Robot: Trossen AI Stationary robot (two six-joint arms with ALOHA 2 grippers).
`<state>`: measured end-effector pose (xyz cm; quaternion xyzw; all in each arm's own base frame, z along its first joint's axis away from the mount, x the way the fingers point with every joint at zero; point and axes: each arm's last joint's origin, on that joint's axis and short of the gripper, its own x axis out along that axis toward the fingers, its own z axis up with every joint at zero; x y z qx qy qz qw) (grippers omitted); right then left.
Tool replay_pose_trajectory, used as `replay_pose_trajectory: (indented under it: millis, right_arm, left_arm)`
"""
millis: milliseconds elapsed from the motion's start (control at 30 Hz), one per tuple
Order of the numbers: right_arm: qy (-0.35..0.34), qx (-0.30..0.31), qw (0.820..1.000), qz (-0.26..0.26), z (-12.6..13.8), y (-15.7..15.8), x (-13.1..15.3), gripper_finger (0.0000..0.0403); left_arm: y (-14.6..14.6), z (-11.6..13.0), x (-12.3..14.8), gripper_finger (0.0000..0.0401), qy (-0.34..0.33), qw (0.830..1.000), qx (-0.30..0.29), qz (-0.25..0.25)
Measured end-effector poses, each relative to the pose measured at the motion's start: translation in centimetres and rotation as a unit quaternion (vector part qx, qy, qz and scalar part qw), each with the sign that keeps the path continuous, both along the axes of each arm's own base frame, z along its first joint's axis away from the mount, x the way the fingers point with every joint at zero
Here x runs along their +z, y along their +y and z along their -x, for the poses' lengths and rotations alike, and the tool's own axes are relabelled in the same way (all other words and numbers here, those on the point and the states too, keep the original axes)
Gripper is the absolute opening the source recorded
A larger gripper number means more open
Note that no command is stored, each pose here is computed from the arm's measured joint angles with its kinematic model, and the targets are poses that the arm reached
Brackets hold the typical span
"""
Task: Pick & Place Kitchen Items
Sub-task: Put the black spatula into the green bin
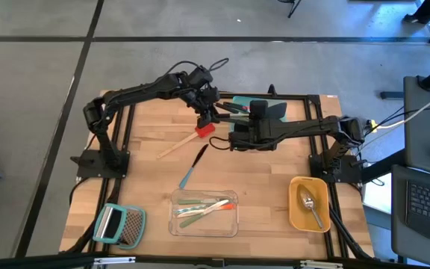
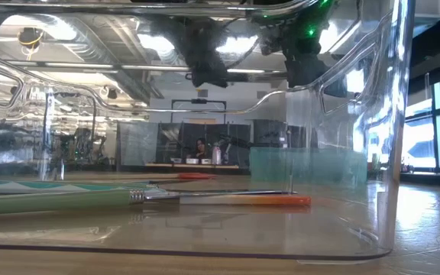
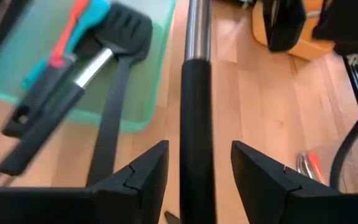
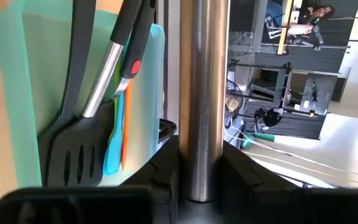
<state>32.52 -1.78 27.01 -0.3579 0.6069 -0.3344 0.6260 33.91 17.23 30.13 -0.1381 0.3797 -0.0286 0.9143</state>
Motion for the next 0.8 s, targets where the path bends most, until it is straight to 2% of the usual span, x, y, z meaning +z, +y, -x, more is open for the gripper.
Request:
replay_pose_trajectory:
  millis: [267,367,433,633,700,800]
  right_arm:
    - [0.002,0.002,1.000,-0.003,0.0,0.0,0.0,0.0070]
    - [0.001,0.002,1.000,-0.004,0.0,0.0,0.0,0.0070]
    - [0.005,0.005,1.000,-0.008,0.0,0.0,0.0,0.0070]
    - [-0.004,0.007,0.999,-0.049,-0.2,0.1,-0.1,0.0070]
    - [-0.013,0.000,0.997,-0.070,-0.2,0.2,0.4,0.0093]
    - [-0.038,-0.007,0.992,-0.116,-0.4,0.4,1.7,0.0171]
  left_arm:
    - [0.2,-1.0,-2.3,0.0132,0.028,0.998,-0.004,0.049]
    - [0.2,-1.1,-2.2,0.0086,0.026,0.998,0.000,0.052]
    - [0.3,-0.9,-2.2,0.0039,0.028,0.998,0.006,0.057]
    - [0.2,-0.6,-2.1,0.0033,0.048,0.998,0.011,0.033]
    - [0.1,-0.5,-1.4,0.0033,0.055,0.998,0.005,0.010]
    - [-0.1,-0.4,-0.3,0.0033,0.069,0.997,0.002,-0.023]
